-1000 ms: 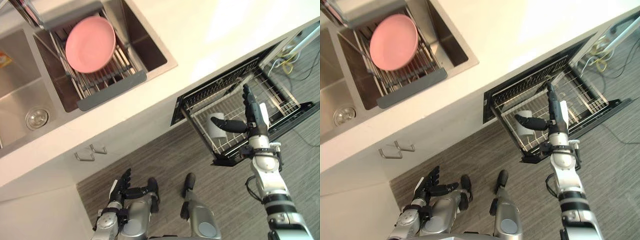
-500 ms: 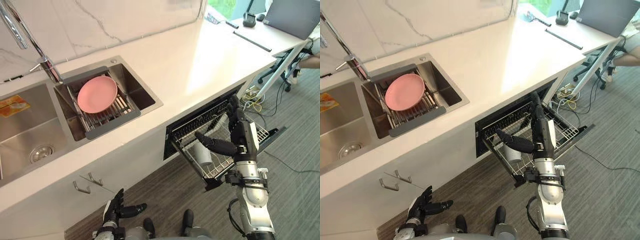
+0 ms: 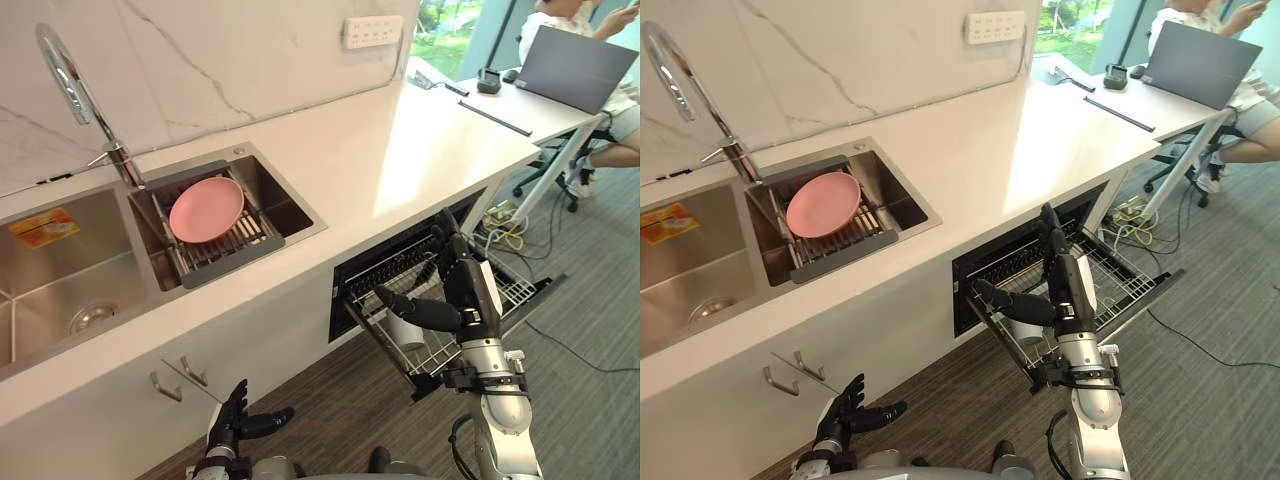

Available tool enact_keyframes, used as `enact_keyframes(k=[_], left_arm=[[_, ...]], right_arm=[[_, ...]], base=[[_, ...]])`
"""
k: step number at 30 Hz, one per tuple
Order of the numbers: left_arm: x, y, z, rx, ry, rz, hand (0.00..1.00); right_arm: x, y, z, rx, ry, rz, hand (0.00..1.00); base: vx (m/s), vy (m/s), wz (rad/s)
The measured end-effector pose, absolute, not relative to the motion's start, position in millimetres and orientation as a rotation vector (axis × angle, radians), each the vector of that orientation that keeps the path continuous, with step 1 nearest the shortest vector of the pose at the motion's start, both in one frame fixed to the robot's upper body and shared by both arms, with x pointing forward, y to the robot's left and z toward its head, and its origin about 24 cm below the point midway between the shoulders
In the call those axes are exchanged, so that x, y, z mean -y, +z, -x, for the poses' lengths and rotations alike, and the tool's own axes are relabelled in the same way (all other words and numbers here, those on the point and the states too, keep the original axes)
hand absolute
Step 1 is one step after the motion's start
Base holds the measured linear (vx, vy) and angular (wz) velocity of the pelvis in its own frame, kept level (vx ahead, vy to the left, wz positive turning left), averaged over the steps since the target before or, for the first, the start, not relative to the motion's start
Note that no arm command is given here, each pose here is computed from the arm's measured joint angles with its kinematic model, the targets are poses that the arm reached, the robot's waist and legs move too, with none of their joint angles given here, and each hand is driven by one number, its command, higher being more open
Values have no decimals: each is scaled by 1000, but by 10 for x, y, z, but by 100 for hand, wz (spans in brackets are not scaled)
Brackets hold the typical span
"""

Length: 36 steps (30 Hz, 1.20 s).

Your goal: Walk over to the sink, pick up the cup, carry it to the dishwasher, place the cup inside the dishwasher, then close the dishwasher door

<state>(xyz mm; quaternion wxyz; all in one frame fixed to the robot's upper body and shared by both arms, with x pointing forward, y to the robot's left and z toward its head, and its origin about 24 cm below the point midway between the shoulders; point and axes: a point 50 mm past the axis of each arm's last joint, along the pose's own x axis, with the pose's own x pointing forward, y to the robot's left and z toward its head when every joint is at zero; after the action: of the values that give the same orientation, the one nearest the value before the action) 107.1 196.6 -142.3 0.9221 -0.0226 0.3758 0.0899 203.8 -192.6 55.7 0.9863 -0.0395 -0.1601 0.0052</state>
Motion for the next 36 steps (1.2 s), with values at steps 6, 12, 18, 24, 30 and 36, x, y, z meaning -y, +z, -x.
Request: enact_keyframes(k=[6, 12, 18, 24, 30, 36], left_arm=[[-1940, -1423, -1083, -771, 209, 105, 100], [-2008, -1408, -1036, -776, 200, 68, 100], [-2188, -1428, -957, -832, 222, 17, 100], [-2118, -1484, -760, -875, 247, 47, 100], [-2127, -1493, -696, -888, 248, 31, 100], [-2227, -1507, -515, -928, 296, 23, 100]], right_arm=[[1889, 583, -2112, 314, 8, 72, 100], [1805, 499, -2155, 281, -13, 72, 100], [1850, 308, -2137, 198, -23, 84, 100], [1947, 326, -2136, 204, -43, 110, 100], [1953, 357, -2166, 217, -40, 114, 100], [1959, 323, -2163, 199, -28, 116, 100]], base=[[40, 66, 54], [159, 40, 47], [167, -138, 68], [116, -122, 22], [-5, -4, 2], [-41, -2, 4]])
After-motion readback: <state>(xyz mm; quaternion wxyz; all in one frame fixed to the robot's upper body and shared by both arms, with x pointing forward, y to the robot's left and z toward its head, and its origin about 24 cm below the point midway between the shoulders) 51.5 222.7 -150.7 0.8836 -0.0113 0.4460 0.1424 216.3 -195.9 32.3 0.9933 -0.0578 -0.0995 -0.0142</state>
